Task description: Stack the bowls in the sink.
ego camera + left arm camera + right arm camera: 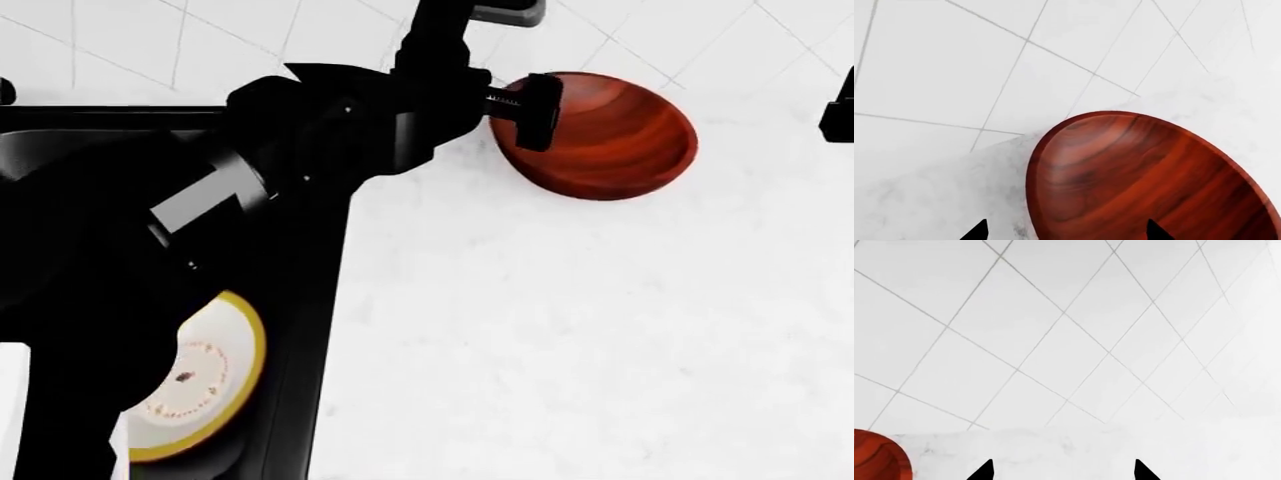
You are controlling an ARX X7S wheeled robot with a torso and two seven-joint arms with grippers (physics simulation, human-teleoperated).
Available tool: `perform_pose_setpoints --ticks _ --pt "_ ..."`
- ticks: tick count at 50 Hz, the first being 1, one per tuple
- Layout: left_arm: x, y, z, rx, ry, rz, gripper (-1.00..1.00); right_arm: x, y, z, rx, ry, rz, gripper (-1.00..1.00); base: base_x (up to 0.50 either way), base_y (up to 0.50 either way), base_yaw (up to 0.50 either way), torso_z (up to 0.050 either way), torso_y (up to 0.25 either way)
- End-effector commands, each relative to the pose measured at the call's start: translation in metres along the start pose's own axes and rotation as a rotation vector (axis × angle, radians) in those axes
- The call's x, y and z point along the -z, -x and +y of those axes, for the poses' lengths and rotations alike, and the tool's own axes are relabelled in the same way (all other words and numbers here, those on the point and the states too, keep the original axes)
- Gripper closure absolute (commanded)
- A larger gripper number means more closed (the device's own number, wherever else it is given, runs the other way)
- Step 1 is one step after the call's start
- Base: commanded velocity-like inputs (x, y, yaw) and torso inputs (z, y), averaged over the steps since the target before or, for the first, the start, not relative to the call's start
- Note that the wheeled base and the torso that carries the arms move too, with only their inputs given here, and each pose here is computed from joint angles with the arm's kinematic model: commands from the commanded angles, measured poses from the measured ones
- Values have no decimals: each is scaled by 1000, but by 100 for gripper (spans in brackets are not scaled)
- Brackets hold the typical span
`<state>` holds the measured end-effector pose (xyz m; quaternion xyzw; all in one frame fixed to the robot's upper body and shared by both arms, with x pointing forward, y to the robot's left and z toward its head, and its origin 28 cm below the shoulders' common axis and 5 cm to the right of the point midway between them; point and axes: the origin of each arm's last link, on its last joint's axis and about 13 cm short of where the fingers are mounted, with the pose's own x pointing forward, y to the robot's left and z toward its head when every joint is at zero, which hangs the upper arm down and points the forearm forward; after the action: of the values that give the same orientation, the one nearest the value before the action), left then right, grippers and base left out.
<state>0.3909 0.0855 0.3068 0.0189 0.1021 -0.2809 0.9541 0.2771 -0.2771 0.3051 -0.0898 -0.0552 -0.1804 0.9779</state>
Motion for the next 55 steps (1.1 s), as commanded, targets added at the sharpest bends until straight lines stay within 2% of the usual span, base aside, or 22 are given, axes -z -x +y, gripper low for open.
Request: perform_pose_setpoints --ticks 1,8,19,27,55 --pt "0 0 -1 3 -9 0 -100 0 0 0 1 -1 1 -100 0 0 0 0 -139" --pt "-2 0 -1 4 4 -10 -100 1 1 -1 2 -2 1 -100 0 0 0 0 -81" --pt "-13 3 -3 31 119 -47 -100 2 0 0 0 -2 3 -100 0 0 0 0 0" --pt "-8 2 -4 29 188 -12 -100 3 0 1 0 -1 6 -100 0 0 0 0 0" --pt "4 0 -12 50 307 55 -100 7 -2 -1 1 -5 13 -100 0 0 0 0 0"
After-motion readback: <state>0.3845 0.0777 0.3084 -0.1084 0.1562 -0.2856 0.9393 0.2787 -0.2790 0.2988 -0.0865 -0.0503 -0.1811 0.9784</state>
